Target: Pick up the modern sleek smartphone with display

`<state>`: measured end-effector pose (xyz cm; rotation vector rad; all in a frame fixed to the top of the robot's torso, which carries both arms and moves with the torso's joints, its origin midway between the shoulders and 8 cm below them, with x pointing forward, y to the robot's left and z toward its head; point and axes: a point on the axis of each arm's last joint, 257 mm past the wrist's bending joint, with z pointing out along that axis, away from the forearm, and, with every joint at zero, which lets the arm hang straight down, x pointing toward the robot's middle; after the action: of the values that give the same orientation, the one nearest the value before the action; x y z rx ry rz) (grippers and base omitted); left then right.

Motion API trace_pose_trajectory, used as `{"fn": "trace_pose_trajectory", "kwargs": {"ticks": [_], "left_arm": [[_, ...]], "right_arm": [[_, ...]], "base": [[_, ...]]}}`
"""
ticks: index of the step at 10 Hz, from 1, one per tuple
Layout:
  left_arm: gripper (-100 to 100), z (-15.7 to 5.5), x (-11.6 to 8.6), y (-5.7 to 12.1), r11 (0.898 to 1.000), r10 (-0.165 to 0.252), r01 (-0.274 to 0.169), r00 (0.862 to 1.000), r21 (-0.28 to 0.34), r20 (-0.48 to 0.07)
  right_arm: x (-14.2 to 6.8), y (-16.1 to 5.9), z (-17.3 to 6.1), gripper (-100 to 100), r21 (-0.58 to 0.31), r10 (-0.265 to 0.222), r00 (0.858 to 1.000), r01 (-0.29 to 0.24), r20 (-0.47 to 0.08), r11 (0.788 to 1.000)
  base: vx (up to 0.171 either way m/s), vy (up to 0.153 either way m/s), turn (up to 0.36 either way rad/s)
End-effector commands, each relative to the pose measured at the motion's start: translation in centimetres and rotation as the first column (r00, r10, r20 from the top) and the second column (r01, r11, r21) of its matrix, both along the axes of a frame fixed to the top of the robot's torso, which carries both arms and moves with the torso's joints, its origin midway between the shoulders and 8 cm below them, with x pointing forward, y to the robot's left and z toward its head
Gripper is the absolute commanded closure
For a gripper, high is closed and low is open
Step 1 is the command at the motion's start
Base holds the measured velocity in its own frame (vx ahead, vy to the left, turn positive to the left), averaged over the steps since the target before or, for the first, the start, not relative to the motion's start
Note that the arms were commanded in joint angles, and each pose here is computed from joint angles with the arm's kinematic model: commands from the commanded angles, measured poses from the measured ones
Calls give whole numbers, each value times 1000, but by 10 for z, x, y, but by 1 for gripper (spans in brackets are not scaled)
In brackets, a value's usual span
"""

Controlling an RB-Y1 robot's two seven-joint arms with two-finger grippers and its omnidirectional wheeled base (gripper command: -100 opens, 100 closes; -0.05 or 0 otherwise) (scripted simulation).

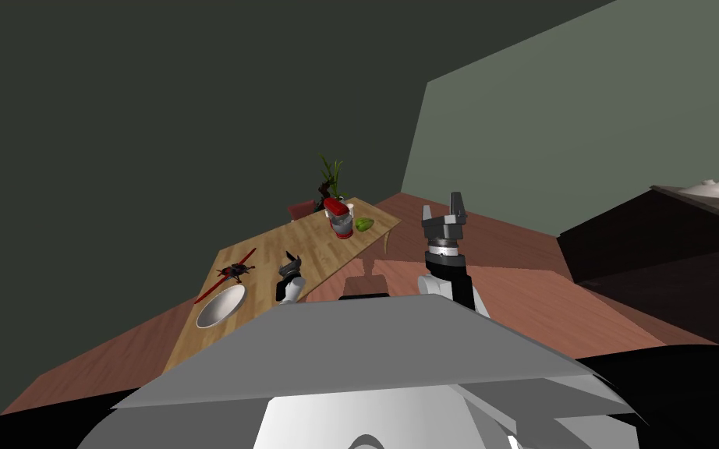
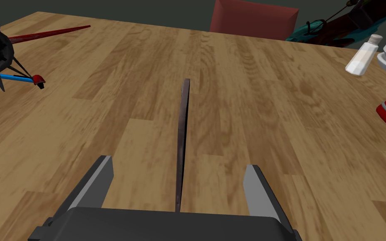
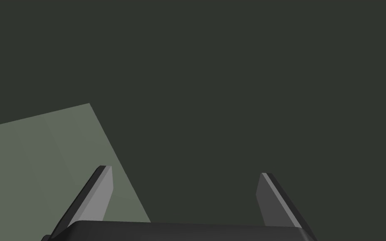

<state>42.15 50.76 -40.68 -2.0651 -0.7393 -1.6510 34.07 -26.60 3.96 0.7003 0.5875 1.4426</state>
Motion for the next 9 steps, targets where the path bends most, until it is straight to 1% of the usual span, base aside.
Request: {"fn": "trace_pose_trajectory", "kwargs": {"ticks": [1, 2, 3, 7, 8, 9], "left_arm": [[0, 0, 0, 0, 1000, 0, 0, 1000, 0, 0], [-100, 0, 0, 0, 1000, 0, 0, 1000, 0, 0], [100, 0, 0, 0, 1000, 0, 0, 1000, 0, 0], [100, 0, 0, 0, 1000, 0, 0, 1000, 0, 0], [0, 0, 0, 0, 1000, 0, 0, 1000, 0, 0], [-100, 11, 11, 6, 1000, -11, 11, 1000, 1, 12]], "right_arm": [[0, 0, 0, 0, 0, 0, 1000, 0, 0, 1000], [0, 0, 0, 0, 0, 0, 1000, 0, 0, 1000], [0, 0, 0, 0, 0, 0, 1000, 0, 0, 1000], [0, 0, 0, 0, 0, 0, 1000, 0, 0, 1000], [0, 0, 0, 0, 0, 0, 1000, 0, 0, 1000], [0, 0, 0, 0, 0, 0, 1000, 0, 0, 1000]], "base": [[0, 0, 0], [0, 0, 0], [0, 0, 0], [0, 0, 0], [0, 0, 0], [-14, -17, 42]]}}
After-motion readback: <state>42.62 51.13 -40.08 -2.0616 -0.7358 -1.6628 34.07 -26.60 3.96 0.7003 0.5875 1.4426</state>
